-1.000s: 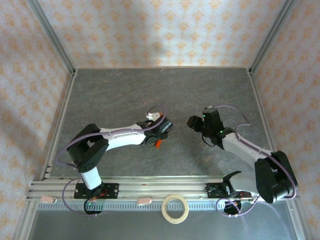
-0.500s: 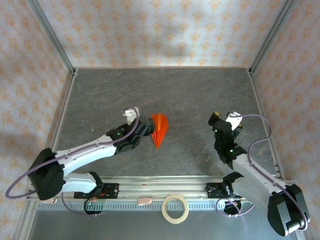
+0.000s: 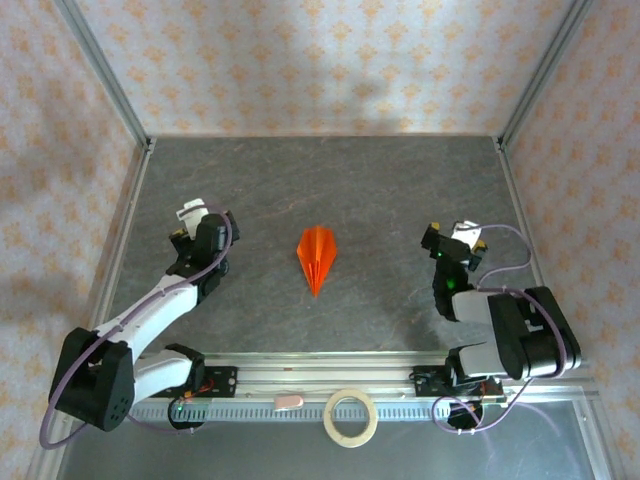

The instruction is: Fold a paper plane with a square sheet of paper (pick it up from the middle)

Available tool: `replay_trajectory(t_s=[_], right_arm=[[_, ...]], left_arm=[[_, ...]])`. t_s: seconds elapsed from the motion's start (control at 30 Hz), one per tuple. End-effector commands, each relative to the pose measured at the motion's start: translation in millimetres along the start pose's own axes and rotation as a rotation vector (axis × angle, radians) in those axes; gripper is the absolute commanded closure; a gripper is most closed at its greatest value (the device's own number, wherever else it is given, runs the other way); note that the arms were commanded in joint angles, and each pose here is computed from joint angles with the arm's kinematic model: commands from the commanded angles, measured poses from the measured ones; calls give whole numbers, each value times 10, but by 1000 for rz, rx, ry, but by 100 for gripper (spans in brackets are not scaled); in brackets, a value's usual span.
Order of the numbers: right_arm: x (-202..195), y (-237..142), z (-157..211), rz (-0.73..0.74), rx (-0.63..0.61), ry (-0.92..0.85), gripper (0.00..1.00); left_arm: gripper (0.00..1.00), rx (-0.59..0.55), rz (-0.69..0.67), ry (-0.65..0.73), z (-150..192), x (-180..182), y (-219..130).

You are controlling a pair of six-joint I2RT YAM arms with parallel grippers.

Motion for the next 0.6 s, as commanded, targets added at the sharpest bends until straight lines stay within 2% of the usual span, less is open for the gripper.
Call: replay_trajectory(t_s=[0.0, 0.07, 0.13, 0.17, 0.2, 0.23, 0.3, 0.37, 0.43, 0.57], right_arm=[[195, 6, -195, -198, -124, -18, 0], [113, -2, -174, -162, -146, 18, 0], [31, 14, -117, -206, -135, 46, 0], [22, 7, -123, -227, -185, 63, 0], [31, 34, -122, -220, -173, 60, 0], [51, 123, -98, -178, -87, 36, 0], [-24, 146, -147, -146, -148, 101, 0], [-26, 176, -141, -115, -106, 90, 0], [-38, 144, -146, -130, -142, 101, 0], [-35, 152, -145, -125, -131, 98, 0]], left_arm=[[1, -140, -58, 49, -99, 153, 59], [1, -167, -82, 38, -43, 234, 118], [1, -187, -79, 24, 22, 276, 180], [1, -200, -63, 24, 49, 278, 208], [1, -213, -48, 28, 59, 270, 235], [1, -220, -29, 36, 73, 251, 268], [1, -223, 6, 52, 81, 201, 333], [1, -249, 37, 52, 100, 159, 394], [1, -279, 87, 74, 124, 94, 437], [1, -294, 121, 94, 274, 56, 537]])
Point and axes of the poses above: each hand's point on the last joint's axis, 136 mm out from that joint toward the fingers, its own y axis out along the fingers, its own x axis along the line the jaws close on, z = x × y, the point moved 9 cm from there along -y, back along the fingers, and after that the axes turned 10 degrees about y, right-handed, at the moved point
